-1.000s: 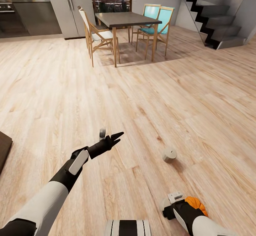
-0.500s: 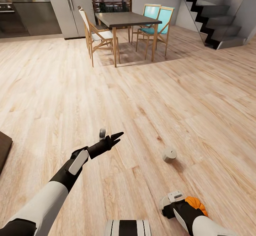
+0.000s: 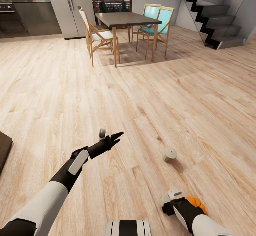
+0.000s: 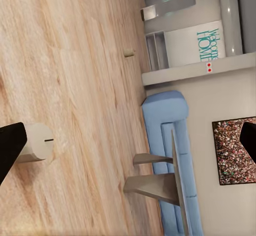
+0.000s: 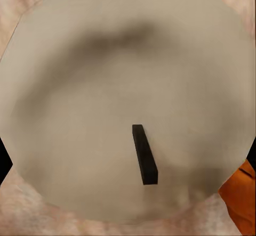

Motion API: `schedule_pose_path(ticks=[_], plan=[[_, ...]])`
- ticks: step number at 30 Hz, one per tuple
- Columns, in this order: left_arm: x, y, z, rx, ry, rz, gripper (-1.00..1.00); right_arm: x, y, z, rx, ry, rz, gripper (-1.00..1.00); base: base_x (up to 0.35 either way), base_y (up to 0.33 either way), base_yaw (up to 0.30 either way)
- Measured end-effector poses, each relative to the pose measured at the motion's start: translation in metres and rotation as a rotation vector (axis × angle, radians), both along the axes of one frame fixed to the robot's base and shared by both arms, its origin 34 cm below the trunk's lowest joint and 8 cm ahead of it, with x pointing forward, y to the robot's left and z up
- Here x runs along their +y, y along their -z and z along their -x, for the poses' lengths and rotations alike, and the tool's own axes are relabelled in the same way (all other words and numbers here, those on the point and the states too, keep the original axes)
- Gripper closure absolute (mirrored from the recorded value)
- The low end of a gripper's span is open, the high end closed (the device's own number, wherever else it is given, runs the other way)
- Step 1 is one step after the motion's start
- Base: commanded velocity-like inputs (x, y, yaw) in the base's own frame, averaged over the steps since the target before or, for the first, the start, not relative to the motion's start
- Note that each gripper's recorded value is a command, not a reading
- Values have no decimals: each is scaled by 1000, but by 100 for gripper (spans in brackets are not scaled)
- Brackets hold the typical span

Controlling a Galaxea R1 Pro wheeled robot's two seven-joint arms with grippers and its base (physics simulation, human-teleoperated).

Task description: Place each of the two pumpkins and all three candles from the living room inside a cabinet in the living room (use any cabinet), then make sure every cabinet is closed, and position the cauldron so it is next to a table in the living room.

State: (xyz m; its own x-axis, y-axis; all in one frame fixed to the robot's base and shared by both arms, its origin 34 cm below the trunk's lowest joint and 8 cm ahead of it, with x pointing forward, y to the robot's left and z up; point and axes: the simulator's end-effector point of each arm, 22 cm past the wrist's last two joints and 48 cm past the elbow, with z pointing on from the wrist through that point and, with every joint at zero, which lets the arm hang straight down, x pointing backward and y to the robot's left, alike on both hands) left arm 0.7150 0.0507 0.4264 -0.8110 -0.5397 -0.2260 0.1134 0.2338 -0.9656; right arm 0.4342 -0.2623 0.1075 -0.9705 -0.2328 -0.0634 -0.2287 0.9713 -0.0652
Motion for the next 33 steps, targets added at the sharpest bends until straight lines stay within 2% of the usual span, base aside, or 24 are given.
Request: schedule_pose_path(ticks=[11, 19, 25, 28, 31, 33], plan=[[0, 0, 0, -2, 0, -1, -100, -12, -16, -33, -7, 20, 40, 100, 0, 0, 0], [2, -1, -1, -3, -5, 0, -100, -17, -25, -43, 14, 37, 60, 100, 0, 0, 0], [6, 0, -4, -12, -17, -8, -100, -24, -31, -41, 59, 50, 83, 100, 0, 0, 0], [9, -1, -6, -20, -26, -14, -100, -26, -36, -49, 52, 56, 88, 100, 0, 0, 0], [10, 0, -6, -23, -29, -16, -100, -24, -42, -63, 25, 62, 71, 100, 0, 0, 0], [10, -1, -7, -25, -30, -17, -100, -15, -46, -71, 15, 66, 27, 100, 0, 0, 0]])
